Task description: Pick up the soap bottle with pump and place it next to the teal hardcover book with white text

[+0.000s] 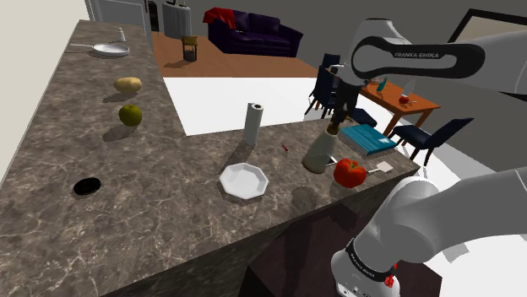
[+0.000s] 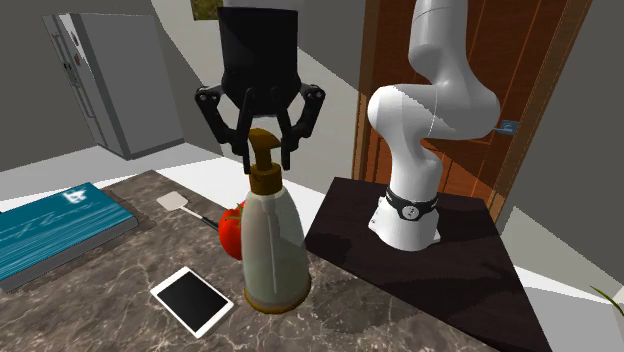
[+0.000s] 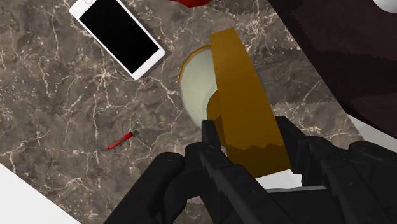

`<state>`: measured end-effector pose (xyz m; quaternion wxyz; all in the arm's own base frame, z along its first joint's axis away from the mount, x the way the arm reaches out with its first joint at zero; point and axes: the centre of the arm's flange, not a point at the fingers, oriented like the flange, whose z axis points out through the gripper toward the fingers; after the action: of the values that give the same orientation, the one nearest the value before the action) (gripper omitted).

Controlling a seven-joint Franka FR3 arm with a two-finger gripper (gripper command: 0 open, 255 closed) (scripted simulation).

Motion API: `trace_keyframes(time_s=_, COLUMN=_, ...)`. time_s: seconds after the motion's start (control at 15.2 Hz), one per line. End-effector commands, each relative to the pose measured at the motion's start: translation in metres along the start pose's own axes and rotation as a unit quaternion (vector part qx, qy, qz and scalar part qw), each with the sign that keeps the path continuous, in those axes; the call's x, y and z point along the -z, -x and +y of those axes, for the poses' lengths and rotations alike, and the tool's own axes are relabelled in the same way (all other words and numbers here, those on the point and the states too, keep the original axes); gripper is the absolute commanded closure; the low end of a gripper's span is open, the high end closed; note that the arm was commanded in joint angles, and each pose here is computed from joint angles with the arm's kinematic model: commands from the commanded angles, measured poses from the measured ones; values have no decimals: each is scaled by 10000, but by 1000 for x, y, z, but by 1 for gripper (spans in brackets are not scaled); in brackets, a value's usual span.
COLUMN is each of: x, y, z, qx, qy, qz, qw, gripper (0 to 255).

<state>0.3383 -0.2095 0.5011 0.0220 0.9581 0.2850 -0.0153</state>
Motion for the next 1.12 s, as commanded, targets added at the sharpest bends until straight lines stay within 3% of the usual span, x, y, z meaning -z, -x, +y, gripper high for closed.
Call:
trace_keyframes(time_s=0.0, x=11, y=0, z=0, qx=0, qy=1, qz=1, qw=10000, gripper=255)
trace_keyframes(time_s=1.06, x=95, y=4, z=3, qx=0, qy=1, qz=1, qw=10000, gripper=255)
